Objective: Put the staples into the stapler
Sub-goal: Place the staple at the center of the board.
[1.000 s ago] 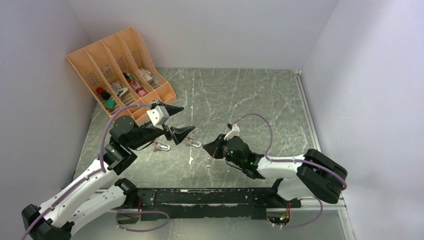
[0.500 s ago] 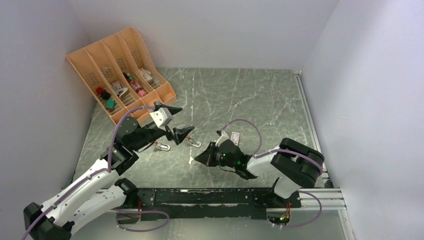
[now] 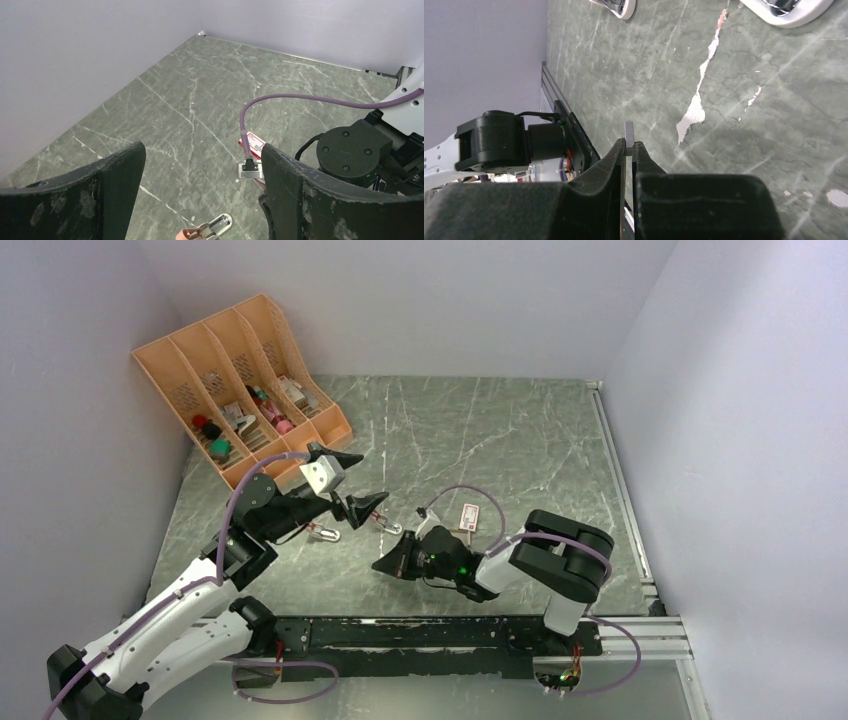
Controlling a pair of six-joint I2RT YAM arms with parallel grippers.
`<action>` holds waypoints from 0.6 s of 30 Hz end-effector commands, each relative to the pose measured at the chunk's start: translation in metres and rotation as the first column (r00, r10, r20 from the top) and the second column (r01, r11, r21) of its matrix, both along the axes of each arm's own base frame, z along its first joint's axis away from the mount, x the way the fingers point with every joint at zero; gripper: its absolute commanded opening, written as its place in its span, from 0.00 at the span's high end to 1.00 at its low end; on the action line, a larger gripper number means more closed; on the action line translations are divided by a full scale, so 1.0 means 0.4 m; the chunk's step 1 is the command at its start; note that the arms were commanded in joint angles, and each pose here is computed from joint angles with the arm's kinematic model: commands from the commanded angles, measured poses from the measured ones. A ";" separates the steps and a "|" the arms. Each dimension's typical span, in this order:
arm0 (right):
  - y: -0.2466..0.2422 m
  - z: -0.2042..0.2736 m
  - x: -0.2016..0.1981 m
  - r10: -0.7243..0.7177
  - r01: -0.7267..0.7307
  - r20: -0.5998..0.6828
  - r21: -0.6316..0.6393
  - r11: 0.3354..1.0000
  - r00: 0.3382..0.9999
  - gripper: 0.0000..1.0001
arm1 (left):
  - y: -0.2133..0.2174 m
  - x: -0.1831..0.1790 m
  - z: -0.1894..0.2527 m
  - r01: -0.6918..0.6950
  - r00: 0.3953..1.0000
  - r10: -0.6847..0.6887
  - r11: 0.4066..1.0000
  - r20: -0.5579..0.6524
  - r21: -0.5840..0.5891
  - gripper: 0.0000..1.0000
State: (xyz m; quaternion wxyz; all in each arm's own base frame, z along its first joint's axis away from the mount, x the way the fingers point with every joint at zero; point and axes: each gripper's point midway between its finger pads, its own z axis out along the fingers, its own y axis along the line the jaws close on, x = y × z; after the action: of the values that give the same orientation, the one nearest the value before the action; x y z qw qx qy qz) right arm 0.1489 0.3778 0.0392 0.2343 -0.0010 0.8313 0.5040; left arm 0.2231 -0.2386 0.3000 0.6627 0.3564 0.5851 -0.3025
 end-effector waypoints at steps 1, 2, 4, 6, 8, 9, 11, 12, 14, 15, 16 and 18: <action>0.027 0.018 0.009 -0.016 0.017 -0.002 0.040 0.999 1.000 0.92 | 0.008 0.003 0.006 -0.018 1.000 0.018 1.000 0.018 0.006 0.11; 0.026 0.012 0.006 -0.016 0.017 -0.009 0.037 0.999 1.000 0.92 | 0.008 0.003 0.004 -0.019 1.000 0.018 1.000 0.017 0.006 0.10; 0.028 0.005 0.000 -0.010 0.011 -0.017 0.031 0.999 1.000 0.91 | 0.008 0.003 0.004 -0.018 1.000 0.017 1.000 0.015 0.004 0.10; 0.030 -0.004 -0.007 -0.003 0.003 -0.025 0.023 1.000 1.000 0.91 | 0.007 0.002 0.004 -0.016 1.000 0.016 1.000 0.017 0.003 0.11; 0.029 -0.011 -0.013 0.001 0.000 -0.034 0.019 1.000 0.999 0.90 | 0.008 0.002 0.003 -0.016 1.000 0.016 1.000 0.017 0.004 0.11; 0.028 -0.019 -0.017 0.002 -0.001 -0.040 0.013 1.000 0.999 0.90 | 0.008 0.001 0.003 -0.015 1.000 0.015 1.000 0.016 0.003 0.10; 0.024 -0.027 -0.023 0.000 0.000 -0.053 0.007 1.000 0.999 0.90 | 0.007 0.002 0.002 -0.015 1.000 0.015 1.000 0.016 0.004 0.10; 0.021 -0.031 -0.025 -0.003 0.003 -0.059 0.005 1.000 0.998 0.90 | 0.007 0.000 0.002 -0.013 1.000 0.013 1.000 0.016 0.005 0.10; 0.016 -0.038 -0.028 -0.008 0.008 -0.067 -0.003 1.000 0.998 0.89 | 0.007 0.000 0.002 -0.013 1.000 0.013 1.000 0.017 0.006 0.10; 0.015 -0.040 -0.027 -0.013 0.013 -0.070 -0.004 1.000 0.997 0.89 | 0.007 0.001 0.001 -0.014 1.000 0.014 1.000 0.017 0.007 0.10; 0.013 -0.041 -0.028 -0.015 0.014 -0.072 -0.007 1.000 0.997 0.88 | 0.007 0.001 0.000 -0.015 1.000 0.015 1.000 0.017 0.008 0.10; 0.010 -0.046 -0.030 -0.018 0.017 -0.078 -0.011 1.000 0.997 0.87 | 0.008 0.003 -0.001 -0.018 1.000 0.018 1.000 0.016 0.009 0.10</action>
State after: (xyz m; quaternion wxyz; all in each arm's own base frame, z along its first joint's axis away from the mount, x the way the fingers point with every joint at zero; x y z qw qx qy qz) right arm 0.1365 0.3840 0.0238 0.2048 0.0104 0.8416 0.4997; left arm 0.2232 -0.2383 0.3004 0.6641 0.3580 0.5836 -0.3003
